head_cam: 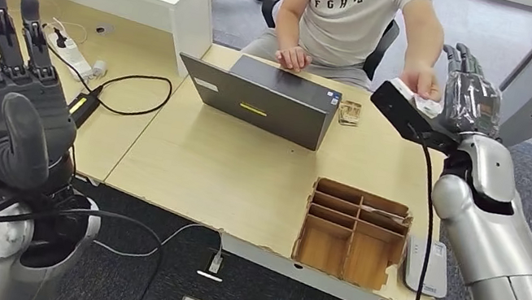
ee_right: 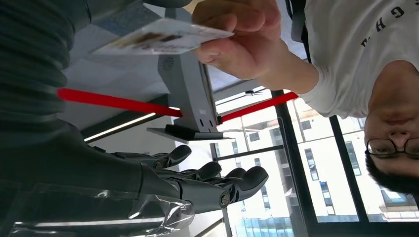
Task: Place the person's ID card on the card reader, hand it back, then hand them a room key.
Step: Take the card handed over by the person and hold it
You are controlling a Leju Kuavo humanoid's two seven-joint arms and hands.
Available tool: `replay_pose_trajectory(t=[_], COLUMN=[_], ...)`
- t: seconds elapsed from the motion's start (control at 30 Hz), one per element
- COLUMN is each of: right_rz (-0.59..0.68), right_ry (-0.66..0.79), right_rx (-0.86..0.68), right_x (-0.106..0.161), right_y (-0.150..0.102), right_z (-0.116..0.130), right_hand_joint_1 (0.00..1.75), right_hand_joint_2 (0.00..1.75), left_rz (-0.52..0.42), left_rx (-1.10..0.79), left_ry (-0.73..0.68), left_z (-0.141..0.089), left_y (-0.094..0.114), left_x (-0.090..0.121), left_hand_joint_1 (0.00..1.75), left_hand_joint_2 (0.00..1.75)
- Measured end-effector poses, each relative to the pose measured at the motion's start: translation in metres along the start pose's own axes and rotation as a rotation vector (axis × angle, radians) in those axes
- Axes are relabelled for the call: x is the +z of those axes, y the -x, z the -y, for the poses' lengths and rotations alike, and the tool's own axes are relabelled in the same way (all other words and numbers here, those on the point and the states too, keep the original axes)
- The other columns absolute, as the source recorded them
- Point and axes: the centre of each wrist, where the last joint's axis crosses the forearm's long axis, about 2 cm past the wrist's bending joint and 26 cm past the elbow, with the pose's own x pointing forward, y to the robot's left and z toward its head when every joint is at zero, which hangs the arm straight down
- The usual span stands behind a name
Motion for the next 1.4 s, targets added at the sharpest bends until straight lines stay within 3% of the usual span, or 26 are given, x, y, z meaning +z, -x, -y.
replay_pose_trajectory(t=[0.37,0.5,1.4], right_rz=[-0.019,-0.033,-0.033], right_ry=[-0.094,-0.116,-0.121], right_rx=[0.076,0.091,0.139], right_x=[0.001,0.003,0.009], right_y=[0.001,0.004,0.013], right_z=[-0.017,-0.021,-0.033], right_hand_joint_1=[0.03,1.75,1.75], right_hand_joint_2=[1.75,1.75,1.75], left_rz=[0.003,0.005,0.016], left_rx=[0.002,0.002,-0.001], left_ry=[-0.012,-0.014,-0.029], left_z=[-0.001,-0.001,-0.004], left_y=[-0.002,-0.002,-0.004], left_x=[0.0,-0.001,-0.004], left_hand_joint_1=[0.0,0.0,0.0], left_hand_joint_2=[1.75,1.75,1.75])
